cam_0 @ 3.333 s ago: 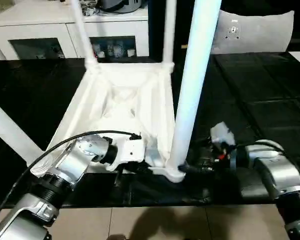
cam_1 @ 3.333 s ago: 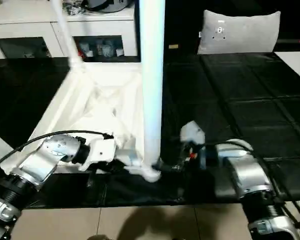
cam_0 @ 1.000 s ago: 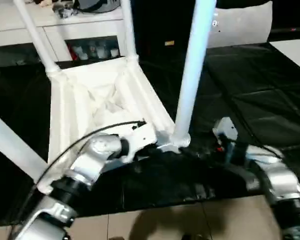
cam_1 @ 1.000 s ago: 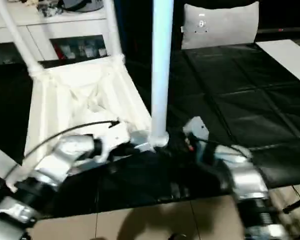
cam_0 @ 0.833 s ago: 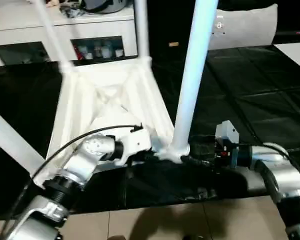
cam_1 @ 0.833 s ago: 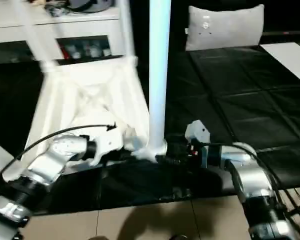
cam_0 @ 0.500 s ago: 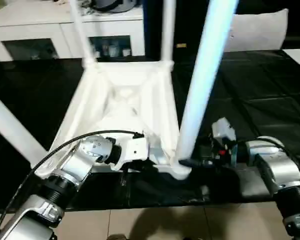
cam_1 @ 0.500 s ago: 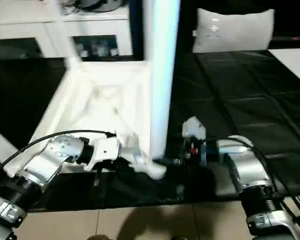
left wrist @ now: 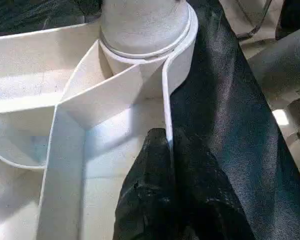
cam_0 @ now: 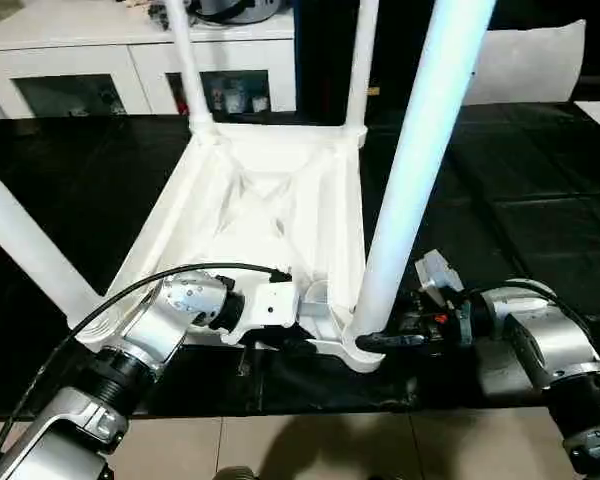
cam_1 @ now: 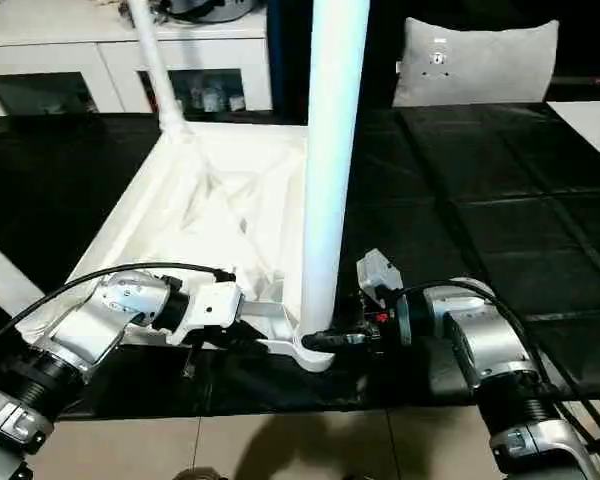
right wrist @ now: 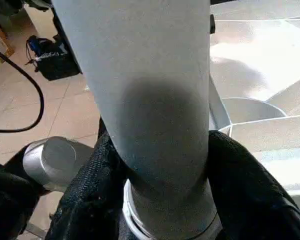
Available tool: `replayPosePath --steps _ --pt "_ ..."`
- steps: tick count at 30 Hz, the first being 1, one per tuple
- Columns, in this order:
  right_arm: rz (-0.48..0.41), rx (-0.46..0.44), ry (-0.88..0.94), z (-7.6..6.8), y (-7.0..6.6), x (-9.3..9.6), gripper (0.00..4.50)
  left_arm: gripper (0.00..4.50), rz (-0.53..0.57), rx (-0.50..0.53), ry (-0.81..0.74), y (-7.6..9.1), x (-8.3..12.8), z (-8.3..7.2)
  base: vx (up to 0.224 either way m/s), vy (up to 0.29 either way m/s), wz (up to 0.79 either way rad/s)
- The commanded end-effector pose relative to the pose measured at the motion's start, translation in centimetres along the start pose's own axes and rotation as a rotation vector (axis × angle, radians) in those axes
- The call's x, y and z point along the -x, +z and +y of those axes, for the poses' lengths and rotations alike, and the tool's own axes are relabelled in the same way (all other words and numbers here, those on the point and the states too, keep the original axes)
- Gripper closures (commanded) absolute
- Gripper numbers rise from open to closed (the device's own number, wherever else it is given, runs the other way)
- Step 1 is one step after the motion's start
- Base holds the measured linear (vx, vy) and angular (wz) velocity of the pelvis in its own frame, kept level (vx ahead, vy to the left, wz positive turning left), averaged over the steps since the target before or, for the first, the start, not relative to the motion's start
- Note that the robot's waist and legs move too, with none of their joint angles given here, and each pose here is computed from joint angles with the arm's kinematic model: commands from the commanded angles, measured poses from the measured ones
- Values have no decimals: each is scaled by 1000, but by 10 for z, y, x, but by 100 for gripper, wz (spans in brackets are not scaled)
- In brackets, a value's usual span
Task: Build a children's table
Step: Rotate leg to tighten
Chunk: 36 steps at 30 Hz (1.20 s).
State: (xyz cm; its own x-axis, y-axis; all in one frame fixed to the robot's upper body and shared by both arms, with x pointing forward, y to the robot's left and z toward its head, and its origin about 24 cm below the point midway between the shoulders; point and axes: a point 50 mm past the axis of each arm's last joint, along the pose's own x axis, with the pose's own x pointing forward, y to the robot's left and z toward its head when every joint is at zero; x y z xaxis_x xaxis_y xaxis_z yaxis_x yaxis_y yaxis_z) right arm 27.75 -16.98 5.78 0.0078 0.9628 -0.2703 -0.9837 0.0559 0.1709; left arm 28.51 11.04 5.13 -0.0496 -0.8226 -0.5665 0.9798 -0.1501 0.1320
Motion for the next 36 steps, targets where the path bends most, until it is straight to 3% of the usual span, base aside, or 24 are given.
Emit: replayPosePath --steps 1,9,14,17,21,22,23,25,28,32,36 --pt "-35 -25 27 4 3 -4 247 450 -29 0 -9 9 -5 0 0 0 0" --pt "-21 -82 -220 -2 -7 -18 249 450 -63 113 147 16 -10 7 0 0 0" --pt "-62 -175 -515 -19 -10 -42 251 450 -94 180 264 32 -26 11 0 0 0" --pt "-100 -235 -719 -31 -7 -60 251 450 -83 212 352 45 -40 15 0 0 0" --pt "-138 -299 -862 -42 -4 -78 251 450 -91 236 463 60 -55 25 0 0 0" --pt "-157 -300 -866 -42 -1 -83 251 450 -107 252 488 64 -58 27 0 0 0" --pt "-152 -239 -845 -41 4 -89 216 450 -129 263 495 70 -62 28 0 0 0" --pt "-150 -200 -856 -41 6 -89 195 450 -120 262 487 70 -63 25 0 0 0" --pt "-188 -212 -866 -41 7 -84 159 450 -101 262 494 65 -59 25 0 0 0" --pt "-234 -161 -843 -39 4 -58 125 450 -44 246 522 48 -44 27 0 0 0" --pt "-225 -126 -728 -30 -1 -33 88 450 -3 198 500 34 -33 26 0 0 0"
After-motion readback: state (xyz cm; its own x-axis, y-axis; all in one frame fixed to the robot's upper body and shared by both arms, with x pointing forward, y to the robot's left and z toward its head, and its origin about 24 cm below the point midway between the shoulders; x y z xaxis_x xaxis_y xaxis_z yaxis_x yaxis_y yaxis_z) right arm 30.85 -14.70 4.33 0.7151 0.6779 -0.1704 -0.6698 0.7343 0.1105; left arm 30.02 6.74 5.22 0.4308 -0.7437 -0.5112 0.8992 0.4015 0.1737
